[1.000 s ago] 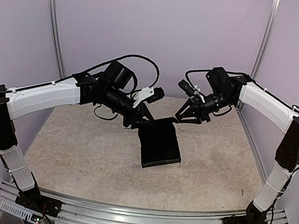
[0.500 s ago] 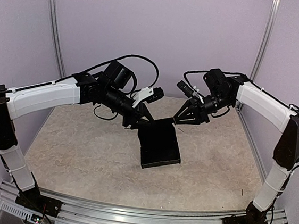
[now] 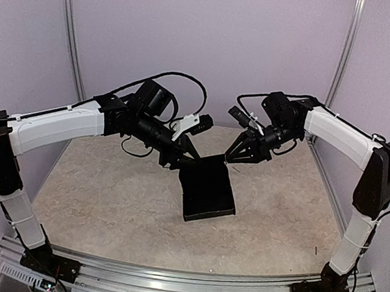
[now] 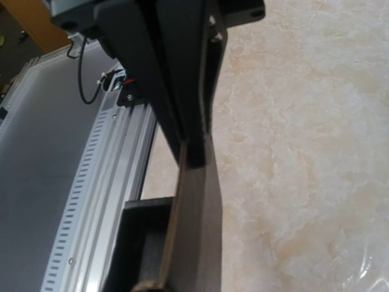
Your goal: Fold the paper box
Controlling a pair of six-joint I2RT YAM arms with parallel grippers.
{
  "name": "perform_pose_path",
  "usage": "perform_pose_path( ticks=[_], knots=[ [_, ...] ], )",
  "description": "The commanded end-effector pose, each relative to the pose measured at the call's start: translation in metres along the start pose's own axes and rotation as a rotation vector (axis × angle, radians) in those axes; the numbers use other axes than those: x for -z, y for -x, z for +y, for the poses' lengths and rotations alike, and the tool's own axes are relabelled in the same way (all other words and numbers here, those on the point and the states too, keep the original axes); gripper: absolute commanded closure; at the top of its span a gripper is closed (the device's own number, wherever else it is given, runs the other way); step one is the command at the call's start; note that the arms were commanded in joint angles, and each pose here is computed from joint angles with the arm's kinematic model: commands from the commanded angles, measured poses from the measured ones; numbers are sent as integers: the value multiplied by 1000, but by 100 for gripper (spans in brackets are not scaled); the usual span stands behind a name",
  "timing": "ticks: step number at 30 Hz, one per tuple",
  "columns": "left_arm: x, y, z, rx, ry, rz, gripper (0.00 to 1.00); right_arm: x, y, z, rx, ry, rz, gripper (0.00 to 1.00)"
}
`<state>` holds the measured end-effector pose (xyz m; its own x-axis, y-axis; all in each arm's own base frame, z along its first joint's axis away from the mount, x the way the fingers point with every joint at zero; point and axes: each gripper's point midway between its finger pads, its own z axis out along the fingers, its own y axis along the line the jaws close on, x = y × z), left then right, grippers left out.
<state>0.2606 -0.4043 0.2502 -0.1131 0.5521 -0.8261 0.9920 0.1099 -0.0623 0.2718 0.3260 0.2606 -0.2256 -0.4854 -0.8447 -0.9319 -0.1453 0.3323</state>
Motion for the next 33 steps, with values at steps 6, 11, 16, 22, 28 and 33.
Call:
perform_pose_path(
  ticks=[6,11,16,22,28,33],
  knots=[
    [3,19,-14,-31,-58,-69,100,-15,11,12,30,82,-22,78],
    [2,18,-16,-27,-72,-70,100,-16,13,15,34,98,-30,78],
    [0,18,-17,-16,-85,-73,100,-16,17,25,38,143,-55,76],
    [-1,18,-16,-15,-84,-73,100,-17,16,29,43,165,-57,75],
    [4,20,-14,-18,-74,-81,100,-19,12,25,33,152,-41,82],
    [6,17,-13,-10,-71,-79,100,-18,12,24,36,139,-35,84]
  ],
)
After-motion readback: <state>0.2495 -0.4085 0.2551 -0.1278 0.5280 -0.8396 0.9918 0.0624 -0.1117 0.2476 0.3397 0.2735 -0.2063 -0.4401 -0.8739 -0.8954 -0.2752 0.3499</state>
